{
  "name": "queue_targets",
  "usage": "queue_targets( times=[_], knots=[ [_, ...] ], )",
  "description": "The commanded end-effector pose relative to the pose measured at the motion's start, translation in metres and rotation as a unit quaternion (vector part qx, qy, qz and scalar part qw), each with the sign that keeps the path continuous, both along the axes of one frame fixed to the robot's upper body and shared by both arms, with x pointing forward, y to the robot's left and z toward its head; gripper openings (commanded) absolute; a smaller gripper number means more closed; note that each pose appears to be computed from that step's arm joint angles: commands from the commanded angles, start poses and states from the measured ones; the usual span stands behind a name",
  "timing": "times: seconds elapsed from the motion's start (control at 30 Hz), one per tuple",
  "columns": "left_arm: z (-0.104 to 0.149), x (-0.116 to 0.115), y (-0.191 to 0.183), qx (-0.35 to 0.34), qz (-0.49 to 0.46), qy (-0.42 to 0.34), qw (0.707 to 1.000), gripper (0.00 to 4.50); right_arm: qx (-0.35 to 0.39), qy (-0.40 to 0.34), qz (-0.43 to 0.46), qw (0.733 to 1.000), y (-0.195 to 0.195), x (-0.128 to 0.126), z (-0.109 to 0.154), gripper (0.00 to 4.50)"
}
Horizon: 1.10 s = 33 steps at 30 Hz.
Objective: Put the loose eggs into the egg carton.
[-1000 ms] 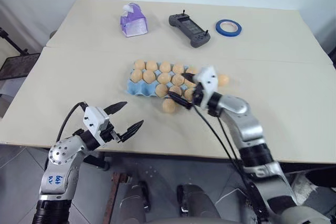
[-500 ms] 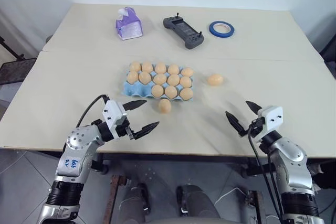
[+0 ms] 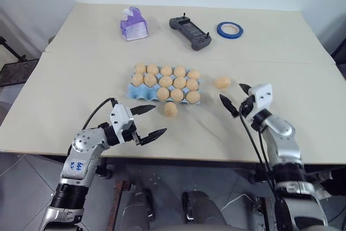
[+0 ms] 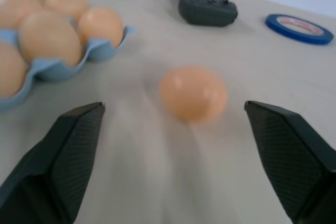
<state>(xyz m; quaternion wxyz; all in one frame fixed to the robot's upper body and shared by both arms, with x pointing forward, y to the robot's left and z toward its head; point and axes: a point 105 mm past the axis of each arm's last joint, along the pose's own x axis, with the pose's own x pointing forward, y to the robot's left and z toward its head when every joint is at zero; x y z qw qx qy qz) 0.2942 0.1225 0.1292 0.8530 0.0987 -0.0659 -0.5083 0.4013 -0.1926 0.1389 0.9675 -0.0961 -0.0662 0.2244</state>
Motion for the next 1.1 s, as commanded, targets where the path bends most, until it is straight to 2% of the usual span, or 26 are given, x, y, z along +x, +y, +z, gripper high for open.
queue_targets(
  times=[0.03, 0.13, 0.3, 0.4, 0.53, 0.6, 0.8, 0.93, 1.1],
  knots=[
    [0.010, -0.004, 0.001, -0.001, 0.007, -0.027, 1.000, 4.50, -0.020, -0.015, -0.001, 1.000, 0.006, 0.016, 0.010, 4.46],
    [0.010, -0.008, 0.004, -0.004, 0.022, -0.030, 0.999, 4.50, -0.042, 0.012, -0.023, 0.999, 0.016, 0.041, 0.012, 4.46],
    [0.011, -0.011, 0.006, -0.007, 0.035, -0.032, 0.999, 4.50, -0.053, 0.050, -0.036, 0.997, 0.022, 0.053, 0.002, 4.46],
    [0.012, -0.011, 0.006, -0.007, 0.039, -0.033, 0.999, 4.50, -0.035, 0.055, -0.033, 0.997, 0.026, 0.056, 0.003, 3.90],
    [0.012, -0.013, 0.009, -0.005, 0.046, -0.034, 0.998, 4.50, -0.033, 0.051, -0.021, 0.998, 0.033, 0.057, 0.006, 2.58],
    [0.011, -0.013, 0.013, -0.001, 0.053, -0.034, 0.998, 4.50, -0.027, 0.047, -0.008, 0.999, 0.036, 0.055, 0.008, 2.10],
    [0.011, -0.011, 0.042, 0.001, 0.105, -0.031, 0.994, 4.50, -0.003, -0.017, 0.089, 0.996, 0.068, 0.044, 0.044, 2.10],
    [0.006, -0.013, 0.068, 0.003, 0.152, -0.021, 0.988, 4.50, 0.008, -0.049, 0.182, 0.982, 0.114, 0.023, 0.069, 2.10],
    [-0.001, -0.016, 0.092, -0.003, 0.203, -0.009, 0.979, 4.50, -0.007, -0.046, 0.245, 0.969, 0.170, -0.001, 0.072, 2.10]
  ],
)
